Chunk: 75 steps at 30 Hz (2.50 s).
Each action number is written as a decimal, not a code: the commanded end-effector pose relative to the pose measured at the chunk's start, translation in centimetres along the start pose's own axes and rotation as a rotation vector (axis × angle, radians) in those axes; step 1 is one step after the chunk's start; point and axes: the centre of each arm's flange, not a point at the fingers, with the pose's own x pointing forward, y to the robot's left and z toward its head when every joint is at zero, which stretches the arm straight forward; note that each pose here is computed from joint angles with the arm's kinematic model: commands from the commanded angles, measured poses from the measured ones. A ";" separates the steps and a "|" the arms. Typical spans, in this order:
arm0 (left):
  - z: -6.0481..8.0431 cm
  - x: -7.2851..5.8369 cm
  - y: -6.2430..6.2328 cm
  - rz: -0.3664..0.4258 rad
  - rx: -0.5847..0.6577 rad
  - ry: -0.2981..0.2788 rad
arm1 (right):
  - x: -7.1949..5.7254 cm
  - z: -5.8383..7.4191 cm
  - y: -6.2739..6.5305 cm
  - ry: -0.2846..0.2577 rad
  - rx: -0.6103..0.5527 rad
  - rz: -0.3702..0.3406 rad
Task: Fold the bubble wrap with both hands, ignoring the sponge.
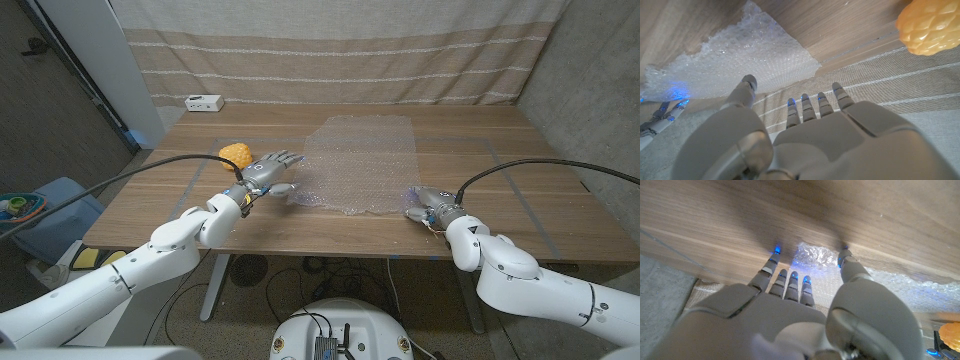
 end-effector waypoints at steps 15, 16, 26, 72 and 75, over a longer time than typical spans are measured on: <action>0.4 0.2 -0.1 -0.043 0.037 0.007 | 2.2 1.7 2.7 -0.089 -0.124 -0.265; 0.4 0.2 -0.1 -0.043 0.038 0.007 | 2.2 1.7 2.6 -0.095 -0.118 -0.276; 1.0 0.4 -0.3 -0.076 0.090 -0.020 | 2.8 2.1 1.4 -0.095 -0.038 -0.360; 3.2 -0.9 -2.4 0.462 0.263 0.074 | 1.4 0.1 -3.0 -0.136 0.410 -0.457; 3.2 -0.8 -2.0 0.448 0.248 0.080 | 1.1 -0.1 -3.0 -0.144 0.408 -0.454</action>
